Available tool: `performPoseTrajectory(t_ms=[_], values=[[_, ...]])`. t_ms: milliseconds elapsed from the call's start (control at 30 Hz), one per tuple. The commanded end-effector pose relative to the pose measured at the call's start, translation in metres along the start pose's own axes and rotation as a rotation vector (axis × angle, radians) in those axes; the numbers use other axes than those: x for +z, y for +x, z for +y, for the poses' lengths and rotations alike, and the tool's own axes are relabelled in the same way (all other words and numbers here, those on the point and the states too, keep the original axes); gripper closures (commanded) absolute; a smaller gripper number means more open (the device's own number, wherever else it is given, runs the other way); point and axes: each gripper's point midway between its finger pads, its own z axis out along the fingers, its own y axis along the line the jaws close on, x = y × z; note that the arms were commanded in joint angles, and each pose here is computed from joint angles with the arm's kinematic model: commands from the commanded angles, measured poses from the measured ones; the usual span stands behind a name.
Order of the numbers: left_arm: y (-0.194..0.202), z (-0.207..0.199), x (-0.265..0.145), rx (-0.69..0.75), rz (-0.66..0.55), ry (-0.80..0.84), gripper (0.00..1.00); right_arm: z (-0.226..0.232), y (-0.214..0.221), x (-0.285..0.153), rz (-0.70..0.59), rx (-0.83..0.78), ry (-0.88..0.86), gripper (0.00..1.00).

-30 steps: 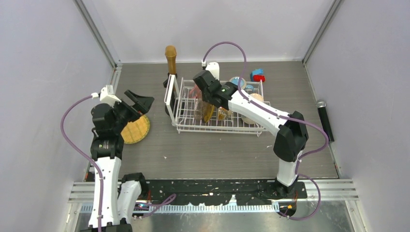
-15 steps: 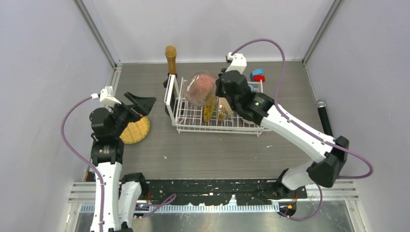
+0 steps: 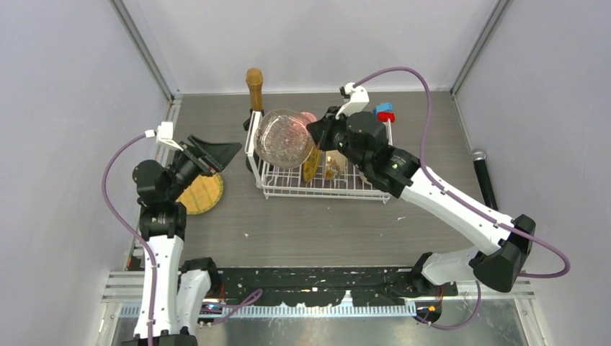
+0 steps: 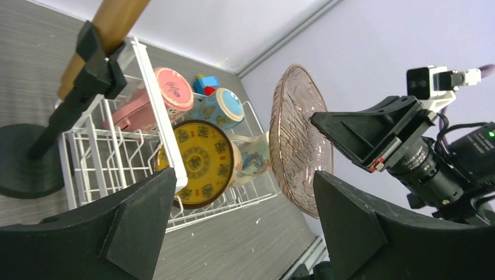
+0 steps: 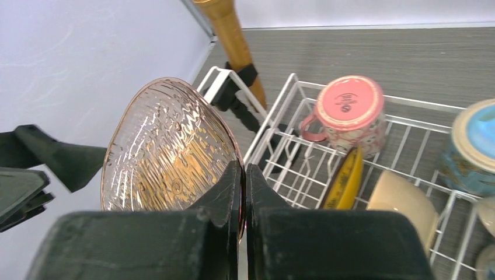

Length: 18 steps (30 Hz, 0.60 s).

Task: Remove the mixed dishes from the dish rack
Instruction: Pick up the plate from the dish rack.

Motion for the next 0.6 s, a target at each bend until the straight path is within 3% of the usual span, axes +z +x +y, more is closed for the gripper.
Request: performPoseTrajectory(t_ms=[0, 167, 567], values=[[-0.001, -0.021, 0.0, 0.018, 0.026, 0.11, 0.1, 0.041, -0.015, -0.001, -0.023, 0.062, -0.177, 1.0], [0.006, -0.017, 0.004, 0.007, 0.073, 0.111, 0.16, 0.056, -0.006, 0.009, 0.025, 0.076, -0.234, 1.0], [0.018, -0.009, 0.016, -0.004, 0.144, 0.091, 0.51, 0.066, 0.003, 0.018, 0.051, 0.068, -0.277, 1.0]])
